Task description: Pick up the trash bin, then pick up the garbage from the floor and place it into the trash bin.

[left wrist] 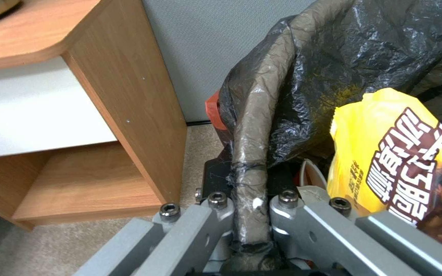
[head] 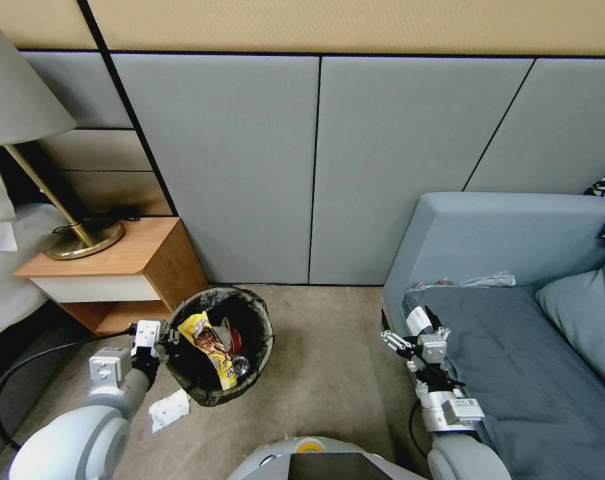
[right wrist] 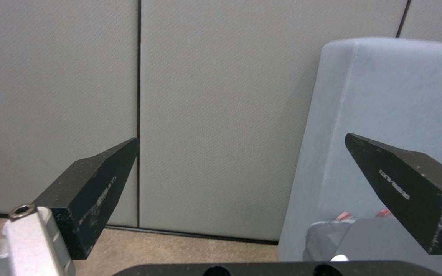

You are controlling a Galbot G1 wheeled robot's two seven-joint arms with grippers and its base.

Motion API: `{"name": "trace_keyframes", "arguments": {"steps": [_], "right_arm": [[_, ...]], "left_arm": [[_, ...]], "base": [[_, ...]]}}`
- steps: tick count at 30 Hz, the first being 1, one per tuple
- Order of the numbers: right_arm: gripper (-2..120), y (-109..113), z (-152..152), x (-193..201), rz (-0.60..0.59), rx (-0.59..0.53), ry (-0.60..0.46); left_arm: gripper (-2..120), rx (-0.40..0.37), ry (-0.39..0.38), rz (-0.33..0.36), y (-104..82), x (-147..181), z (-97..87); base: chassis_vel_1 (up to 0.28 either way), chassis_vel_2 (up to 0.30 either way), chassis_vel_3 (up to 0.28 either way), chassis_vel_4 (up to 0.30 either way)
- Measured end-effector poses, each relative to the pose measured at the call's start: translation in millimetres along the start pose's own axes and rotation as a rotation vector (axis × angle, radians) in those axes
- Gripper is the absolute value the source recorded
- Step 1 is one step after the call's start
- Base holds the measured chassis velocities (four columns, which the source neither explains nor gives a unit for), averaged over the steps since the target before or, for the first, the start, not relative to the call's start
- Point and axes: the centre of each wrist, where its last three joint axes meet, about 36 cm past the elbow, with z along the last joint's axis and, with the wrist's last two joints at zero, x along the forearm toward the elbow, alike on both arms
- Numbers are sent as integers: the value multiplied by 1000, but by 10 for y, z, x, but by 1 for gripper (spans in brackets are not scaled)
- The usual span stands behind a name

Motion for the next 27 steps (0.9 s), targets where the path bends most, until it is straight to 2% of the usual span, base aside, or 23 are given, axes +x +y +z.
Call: {"name": "trace_keyframes", "arguments": {"steps": [8, 27], "right_arm": [[100, -3, 41, 36, 8, -3, 18], [100, 6, 94, 46, 32, -9, 23]], "left_arm": [[1, 12, -6, 8, 10, -6, -10], [1, 16, -1, 20, 12, 5, -12]], "base": [[4, 9, 13, 6], [66, 62, 65, 65]]}}
